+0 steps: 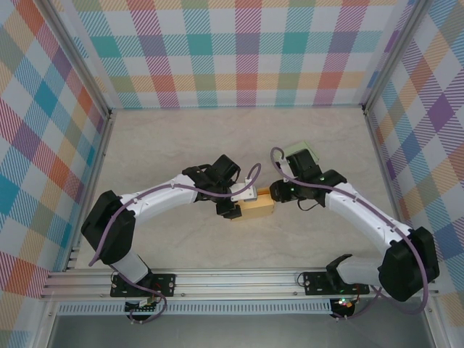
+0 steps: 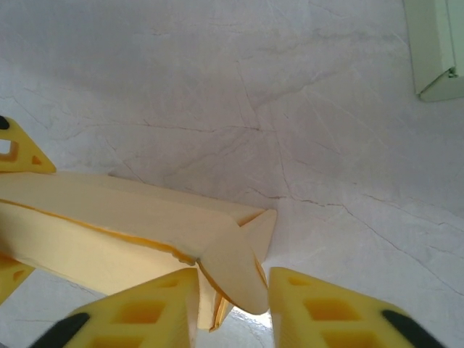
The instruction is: Fold the paper box
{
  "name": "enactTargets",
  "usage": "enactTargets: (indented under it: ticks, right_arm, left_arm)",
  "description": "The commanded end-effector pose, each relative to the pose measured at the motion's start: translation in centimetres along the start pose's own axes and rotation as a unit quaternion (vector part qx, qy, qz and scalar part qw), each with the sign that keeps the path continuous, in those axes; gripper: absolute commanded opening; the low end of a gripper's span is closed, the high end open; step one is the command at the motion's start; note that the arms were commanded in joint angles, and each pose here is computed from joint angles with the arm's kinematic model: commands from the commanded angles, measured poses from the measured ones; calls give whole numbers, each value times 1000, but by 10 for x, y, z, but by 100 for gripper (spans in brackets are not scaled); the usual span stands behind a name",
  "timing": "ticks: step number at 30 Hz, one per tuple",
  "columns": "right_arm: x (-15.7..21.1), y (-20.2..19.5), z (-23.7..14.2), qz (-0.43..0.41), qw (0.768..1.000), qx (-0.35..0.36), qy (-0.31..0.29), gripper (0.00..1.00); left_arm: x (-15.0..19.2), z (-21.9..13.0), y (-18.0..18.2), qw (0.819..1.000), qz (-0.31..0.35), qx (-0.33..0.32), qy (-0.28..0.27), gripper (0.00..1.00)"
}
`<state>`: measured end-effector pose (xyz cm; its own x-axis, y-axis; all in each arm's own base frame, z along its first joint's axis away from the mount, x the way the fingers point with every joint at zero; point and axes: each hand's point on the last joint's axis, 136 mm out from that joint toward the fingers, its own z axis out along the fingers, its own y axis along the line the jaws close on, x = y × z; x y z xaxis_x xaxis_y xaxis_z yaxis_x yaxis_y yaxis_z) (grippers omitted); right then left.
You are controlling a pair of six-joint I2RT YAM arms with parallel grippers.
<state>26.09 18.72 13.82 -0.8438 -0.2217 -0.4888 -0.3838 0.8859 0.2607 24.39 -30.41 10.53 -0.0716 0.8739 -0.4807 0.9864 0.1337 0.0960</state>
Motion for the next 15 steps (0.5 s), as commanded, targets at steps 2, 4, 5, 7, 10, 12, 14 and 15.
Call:
enactTargets:
  ticks: [2,4,5,7,10,12,14,15]
  right_arm:
    - [-13,10,-7,-9,1000,-3,-14,17]
    - [-15,14,-10,-8,1000,-7,-15,8]
    - [-15,15,-11,-6,1000,-8,-15,8]
    - [-16,18,-13,3,1000,-10,-16,7]
    - [-15,19,-13,20,1000,-11,-9,6]
    - [-12,18,-11,31,999,-10,-4,6]
    - [-9,17,-7,41,999,-9,4,6]
    - [-7,18,-7,44,999,-10,8,6]
  left_arm:
    - [-3,-1,-5,1000,9,10,5,57]
    - [-4,-1,-5,1000,9,10,4,56]
    - [-4,0,-4,1000,8,10,4,56]
    - [-3,1,-4,1000,6,11,6,55]
    - [-3,3,-4,1000,4,14,9,55]
    - [-4,4,-4,1000,2,15,10,54]
    - [-4,5,-3,1000,1,16,11,54]
    - [-4,6,-3,1000,1,16,11,54]
